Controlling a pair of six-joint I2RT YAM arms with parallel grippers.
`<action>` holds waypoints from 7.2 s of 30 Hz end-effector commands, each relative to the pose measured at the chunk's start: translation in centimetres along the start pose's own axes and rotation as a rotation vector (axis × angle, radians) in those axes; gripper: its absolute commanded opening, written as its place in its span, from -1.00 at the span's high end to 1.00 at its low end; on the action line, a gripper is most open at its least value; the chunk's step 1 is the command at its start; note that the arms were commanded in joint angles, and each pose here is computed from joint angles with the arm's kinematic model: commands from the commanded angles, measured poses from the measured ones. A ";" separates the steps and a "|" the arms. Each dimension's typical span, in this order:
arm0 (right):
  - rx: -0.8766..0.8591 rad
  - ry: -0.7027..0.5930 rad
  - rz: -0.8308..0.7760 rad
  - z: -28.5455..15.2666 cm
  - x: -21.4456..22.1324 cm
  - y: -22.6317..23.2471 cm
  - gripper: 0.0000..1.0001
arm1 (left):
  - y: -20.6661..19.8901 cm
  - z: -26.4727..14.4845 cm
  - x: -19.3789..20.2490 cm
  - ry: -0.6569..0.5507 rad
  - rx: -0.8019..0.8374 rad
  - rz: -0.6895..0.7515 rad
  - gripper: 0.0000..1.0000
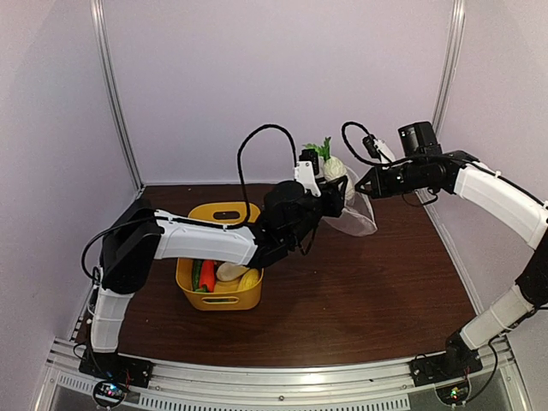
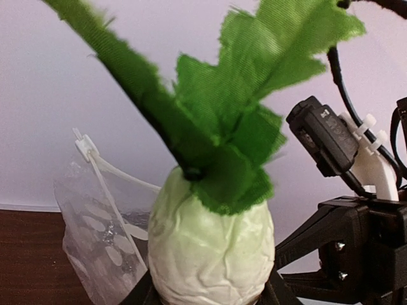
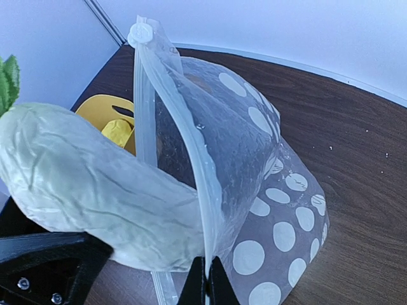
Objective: Place the food in the zip-top bag and seal the zipper
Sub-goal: Place the fake vegetable in the zipper food storage bag, then pick up the fake vegetable from the bin, then place the fake vegetable in the zipper food storage bag.
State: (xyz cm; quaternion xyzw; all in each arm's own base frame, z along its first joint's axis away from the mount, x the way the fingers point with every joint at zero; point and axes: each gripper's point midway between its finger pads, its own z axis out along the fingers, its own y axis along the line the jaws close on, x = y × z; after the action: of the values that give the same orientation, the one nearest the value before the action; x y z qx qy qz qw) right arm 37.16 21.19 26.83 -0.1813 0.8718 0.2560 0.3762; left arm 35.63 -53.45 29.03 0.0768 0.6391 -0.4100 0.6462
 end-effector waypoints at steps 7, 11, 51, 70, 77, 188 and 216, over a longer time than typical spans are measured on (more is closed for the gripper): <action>-0.016 -0.062 -0.019 -1.8 -0.9 0.9 1.00 | 1.6 1.7 4.4 0.150 -0.111 0.081 0.38; -0.013 -0.067 -0.027 -2.1 -1.0 1.0 1.00 | 2.0 2.0 4.7 0.199 -0.156 0.107 -0.04; 0.353 -0.072 -0.317 -7.4 -0.1 -5.5 1.00 | 12.6 -19.0 -4.8 0.799 -0.282 0.630 -0.93; 0.311 -0.051 -0.312 -6.9 1.6 -5.3 1.00 | 20.2 -22.1 5.8 1.163 -0.203 0.514 -0.62; 0.315 -0.053 -0.306 -7.1 1.9 -5.4 1.00 | 20.2 -20.1 5.8 1.099 -0.008 0.519 -0.53; -0.079 0.091 -0.135 -2.8 1.4 0.3 1.00 | -7.5 -7.9 -17.9 -0.247 0.724 -0.102 0.35; -0.279 -0.034 -0.105 -6.8 -1.3 4.6 1.00 | -4.3 -5.2 -10.7 -0.160 0.609 -0.084 0.36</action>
State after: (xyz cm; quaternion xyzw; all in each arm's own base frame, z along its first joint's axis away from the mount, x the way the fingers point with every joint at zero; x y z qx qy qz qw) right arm 32.33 21.10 30.32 -0.2628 0.8340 0.3417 0.3444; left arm 30.22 -50.82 38.67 0.2187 0.4456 -0.6350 0.5919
